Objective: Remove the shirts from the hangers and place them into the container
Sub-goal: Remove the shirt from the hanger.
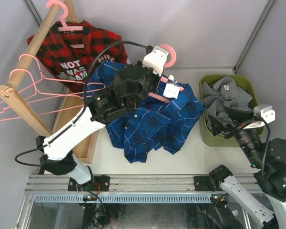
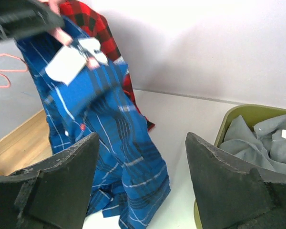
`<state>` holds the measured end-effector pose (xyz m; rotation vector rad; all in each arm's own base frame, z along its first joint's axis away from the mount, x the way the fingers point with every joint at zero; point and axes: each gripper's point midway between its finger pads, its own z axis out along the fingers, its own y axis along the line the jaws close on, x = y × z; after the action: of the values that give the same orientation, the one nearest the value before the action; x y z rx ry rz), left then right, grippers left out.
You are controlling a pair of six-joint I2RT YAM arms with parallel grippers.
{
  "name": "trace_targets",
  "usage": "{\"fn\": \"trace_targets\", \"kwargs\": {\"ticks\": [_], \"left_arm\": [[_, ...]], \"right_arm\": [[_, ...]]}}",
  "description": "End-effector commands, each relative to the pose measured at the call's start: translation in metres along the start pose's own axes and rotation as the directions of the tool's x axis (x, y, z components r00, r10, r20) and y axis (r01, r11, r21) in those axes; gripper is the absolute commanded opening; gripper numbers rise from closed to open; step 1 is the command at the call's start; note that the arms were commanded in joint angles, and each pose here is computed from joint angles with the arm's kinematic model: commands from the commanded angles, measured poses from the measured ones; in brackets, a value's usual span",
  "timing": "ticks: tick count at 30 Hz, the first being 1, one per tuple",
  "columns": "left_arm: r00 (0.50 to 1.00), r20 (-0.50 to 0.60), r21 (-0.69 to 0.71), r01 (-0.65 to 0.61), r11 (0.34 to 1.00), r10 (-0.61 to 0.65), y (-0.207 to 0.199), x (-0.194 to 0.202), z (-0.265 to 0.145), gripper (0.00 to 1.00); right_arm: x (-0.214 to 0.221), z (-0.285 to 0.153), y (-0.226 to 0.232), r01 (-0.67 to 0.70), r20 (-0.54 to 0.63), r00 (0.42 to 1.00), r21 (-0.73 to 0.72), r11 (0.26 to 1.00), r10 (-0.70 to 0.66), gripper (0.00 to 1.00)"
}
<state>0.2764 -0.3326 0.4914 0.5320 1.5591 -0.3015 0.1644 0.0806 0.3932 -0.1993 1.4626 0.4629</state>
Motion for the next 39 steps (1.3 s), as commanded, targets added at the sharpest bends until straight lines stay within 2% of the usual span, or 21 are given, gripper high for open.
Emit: {"fn": "trace_targets", "kwargs": {"ticks": [1, 4, 8, 12, 17, 23, 26, 29, 35, 39], "left_arm": [[1.000, -0.017, 0.009, -0.003, 1.000, 0.003, 0.001, 0.017, -0.009, 0.00], [0.999, -0.041, 0.040, 0.027, 0.999, -0.025, -0.006, 0.037, -0.011, 0.00], [0.998, -0.050, 0.059, 0.042, 0.997, -0.039, -0.008, 0.047, -0.016, 0.00], [0.998, -0.044, 0.056, 0.043, 0.998, -0.040, -0.004, 0.045, -0.020, 0.00], [0.998, -0.041, 0.056, 0.044, 0.997, -0.042, -0.004, 0.044, -0.021, 0.00], [0.998, -0.047, 0.053, 0.041, 0.998, -0.038, -0.005, 0.047, -0.019, 0.00], [0.998, -0.048, 0.058, 0.044, 0.997, -0.041, -0.007, 0.047, -0.018, 0.00], [0.998, -0.047, 0.054, 0.046, 0.997, -0.044, -0.006, 0.047, -0.018, 0.00], [0.998, -0.052, 0.034, 0.040, 0.999, -0.038, -0.001, 0.050, -0.020, 0.00], [0.998, -0.053, -0.027, 0.039, 0.999, -0.040, 0.010, 0.050, -0.020, 0.00]], "right_arm": [[-0.003, 0.004, 0.014, -0.067, -0.061, 0.996, -0.046, 0.997, 0.064, 0.70], [0.010, 0.019, 0.029, -0.131, -0.149, 0.982, -0.095, 0.987, 0.116, 0.64], [0.029, 0.041, 0.038, -0.230, -0.269, 0.941, -0.066, 0.971, 0.205, 0.51], [0.043, 0.054, 0.060, -0.309, -0.367, 0.898, -0.127, 0.942, 0.245, 0.50], [0.056, 0.064, 0.053, -0.310, -0.434, 0.863, -0.051, 0.949, 0.259, 0.46], [0.058, 0.069, 0.059, -0.321, -0.452, 0.855, -0.075, 0.944, 0.255, 0.36], [0.058, 0.070, 0.063, -0.334, -0.452, 0.854, -0.094, 0.938, 0.259, 0.17], [0.062, 0.072, 0.056, -0.321, -0.445, 0.855, -0.056, 0.945, 0.265, 0.00], [0.063, 0.069, 0.038, -0.281, -0.401, 0.876, 0.024, 0.959, 0.267, 0.00], [0.074, 0.059, 0.012, -0.211, -0.400, 0.882, 0.141, 0.967, 0.251, 0.00]]}}
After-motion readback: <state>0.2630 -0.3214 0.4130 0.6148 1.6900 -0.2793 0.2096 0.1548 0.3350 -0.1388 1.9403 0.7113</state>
